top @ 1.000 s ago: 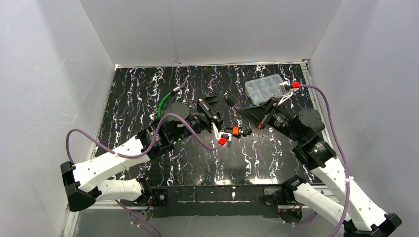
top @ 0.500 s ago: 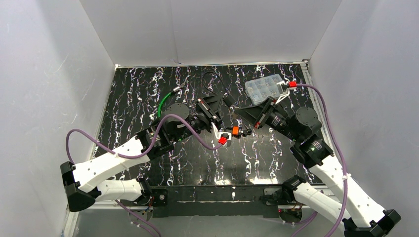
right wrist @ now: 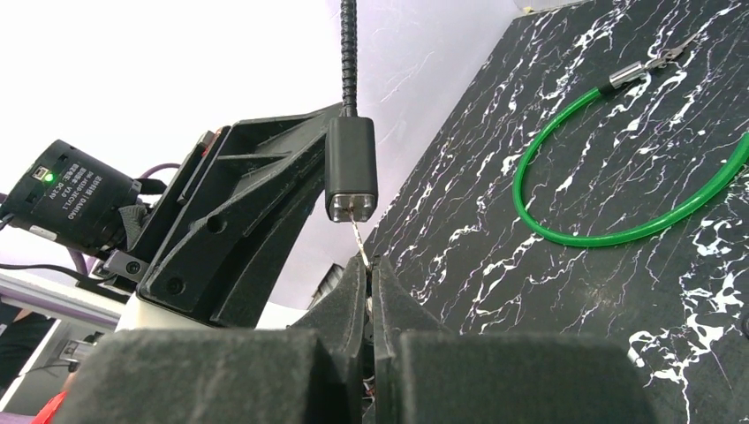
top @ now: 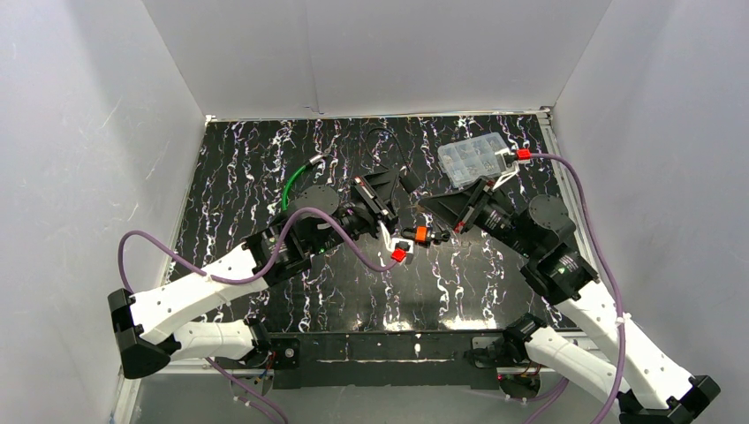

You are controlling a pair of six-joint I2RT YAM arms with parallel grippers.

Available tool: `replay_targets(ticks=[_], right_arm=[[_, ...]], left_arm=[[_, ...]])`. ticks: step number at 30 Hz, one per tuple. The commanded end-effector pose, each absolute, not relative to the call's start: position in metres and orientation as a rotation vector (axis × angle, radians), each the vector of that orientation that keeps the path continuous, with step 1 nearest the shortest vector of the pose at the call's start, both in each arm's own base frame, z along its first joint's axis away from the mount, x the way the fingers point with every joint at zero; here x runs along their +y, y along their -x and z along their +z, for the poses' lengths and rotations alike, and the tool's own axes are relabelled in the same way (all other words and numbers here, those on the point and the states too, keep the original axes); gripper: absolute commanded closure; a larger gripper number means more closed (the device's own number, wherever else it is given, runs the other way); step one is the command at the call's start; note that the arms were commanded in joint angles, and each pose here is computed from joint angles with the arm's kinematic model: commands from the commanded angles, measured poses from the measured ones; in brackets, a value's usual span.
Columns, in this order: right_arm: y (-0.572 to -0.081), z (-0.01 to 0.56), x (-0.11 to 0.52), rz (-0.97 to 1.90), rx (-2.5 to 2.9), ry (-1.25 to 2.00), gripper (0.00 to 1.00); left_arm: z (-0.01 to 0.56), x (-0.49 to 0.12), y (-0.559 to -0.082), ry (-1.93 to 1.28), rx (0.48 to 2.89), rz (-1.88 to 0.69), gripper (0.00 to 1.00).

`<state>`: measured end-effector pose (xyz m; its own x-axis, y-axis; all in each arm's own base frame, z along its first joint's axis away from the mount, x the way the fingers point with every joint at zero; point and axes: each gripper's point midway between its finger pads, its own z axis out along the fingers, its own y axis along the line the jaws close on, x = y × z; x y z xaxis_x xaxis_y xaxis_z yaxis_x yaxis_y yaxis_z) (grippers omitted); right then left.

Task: Unlock with the key
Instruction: Unlock the lock.

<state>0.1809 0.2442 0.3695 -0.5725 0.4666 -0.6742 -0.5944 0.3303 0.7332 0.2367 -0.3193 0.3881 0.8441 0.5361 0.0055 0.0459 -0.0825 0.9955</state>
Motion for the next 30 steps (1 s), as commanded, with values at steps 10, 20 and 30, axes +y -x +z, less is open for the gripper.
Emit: replay_targets(ticks=[10, 20, 30], right_arm=[[-0.184, 0.378, 0.237, 1.405, 1.592, 0.046, 0.99], [-0.174, 0.377, 0.236, 1.450, 1.573, 0.056, 0.99], [-0.173, 0.384, 0.237, 1.471, 1.543, 0.063, 0.99]], left_arm=[[0.396, -0.319, -0.232, -1.604, 0.431, 0.449, 1.00], [0.398, -0.318, -0.233, -1.594, 0.434, 0.455, 1.00], [0.400, -0.318, -0.232, -1.590, 0.430, 0.456, 1.00]])
